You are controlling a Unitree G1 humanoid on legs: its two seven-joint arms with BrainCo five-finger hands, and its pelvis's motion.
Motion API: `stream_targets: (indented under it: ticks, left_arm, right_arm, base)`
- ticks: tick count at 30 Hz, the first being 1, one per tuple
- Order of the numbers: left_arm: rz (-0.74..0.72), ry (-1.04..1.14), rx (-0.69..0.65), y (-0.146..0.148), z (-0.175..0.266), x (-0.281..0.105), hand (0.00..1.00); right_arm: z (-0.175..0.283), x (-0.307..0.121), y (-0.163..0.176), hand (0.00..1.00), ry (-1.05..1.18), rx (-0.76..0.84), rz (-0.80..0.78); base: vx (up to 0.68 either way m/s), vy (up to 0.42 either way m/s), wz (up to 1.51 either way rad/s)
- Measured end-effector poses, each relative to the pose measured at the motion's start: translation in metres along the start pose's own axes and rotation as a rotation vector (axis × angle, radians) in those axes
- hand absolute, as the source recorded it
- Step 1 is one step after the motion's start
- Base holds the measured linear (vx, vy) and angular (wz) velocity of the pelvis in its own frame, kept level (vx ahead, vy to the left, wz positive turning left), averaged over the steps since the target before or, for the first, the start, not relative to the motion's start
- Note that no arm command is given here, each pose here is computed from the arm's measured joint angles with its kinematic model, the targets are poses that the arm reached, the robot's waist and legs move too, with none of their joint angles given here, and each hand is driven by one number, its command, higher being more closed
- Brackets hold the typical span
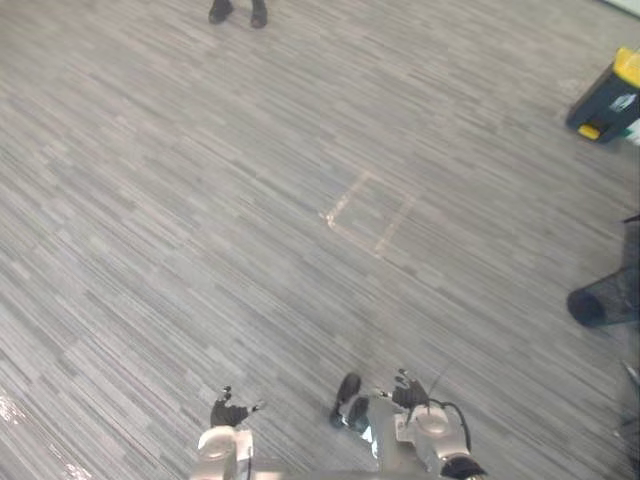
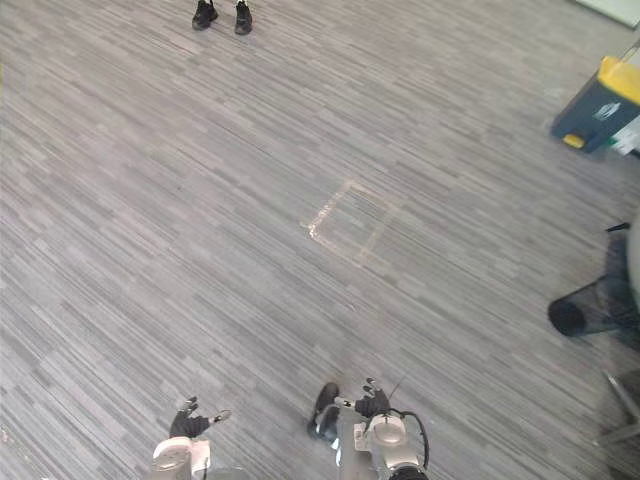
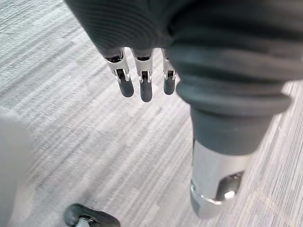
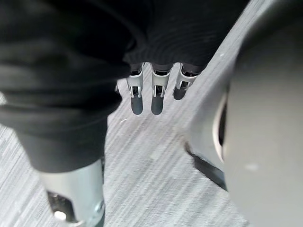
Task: Organize the slippers on the shoe rack
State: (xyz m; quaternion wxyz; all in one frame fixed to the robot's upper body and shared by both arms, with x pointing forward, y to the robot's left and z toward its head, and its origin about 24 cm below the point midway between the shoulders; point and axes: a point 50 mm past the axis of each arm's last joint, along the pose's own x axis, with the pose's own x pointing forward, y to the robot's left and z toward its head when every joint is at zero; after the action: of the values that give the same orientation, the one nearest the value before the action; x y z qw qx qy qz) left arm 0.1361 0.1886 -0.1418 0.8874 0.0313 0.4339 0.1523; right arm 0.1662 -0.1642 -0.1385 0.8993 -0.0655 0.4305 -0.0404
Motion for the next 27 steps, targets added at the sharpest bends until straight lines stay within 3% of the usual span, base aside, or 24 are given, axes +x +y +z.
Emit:
stream_targets:
  ticks: [7, 16, 27]
  left_arm:
    - [0.011, -0.097, -0.028, 0.007, 0.021, 0.002, 0.00]
    - [0.048, -0.039, -0.003, 0.025, 0.009, 0.005, 0.00]
    - [-0.005, 0.004, 0.097, 0.016, -0.002, 0.003, 0.00]
  right_arm:
    - [0.020, 0.006, 0.005, 0.00, -0.040, 0.006, 0.003]
    - [0.007, 0.001, 0.027, 0.00, 0.006, -0.011, 0.066]
    - [0.006, 0.002, 0.014, 0.00, 0.005, 0.004, 0.032]
  base:
    - [0.43, 0.181, -0.45]
    - [0.40, 0.255, -0.43]
    - [0.40, -0.015, 0.09]
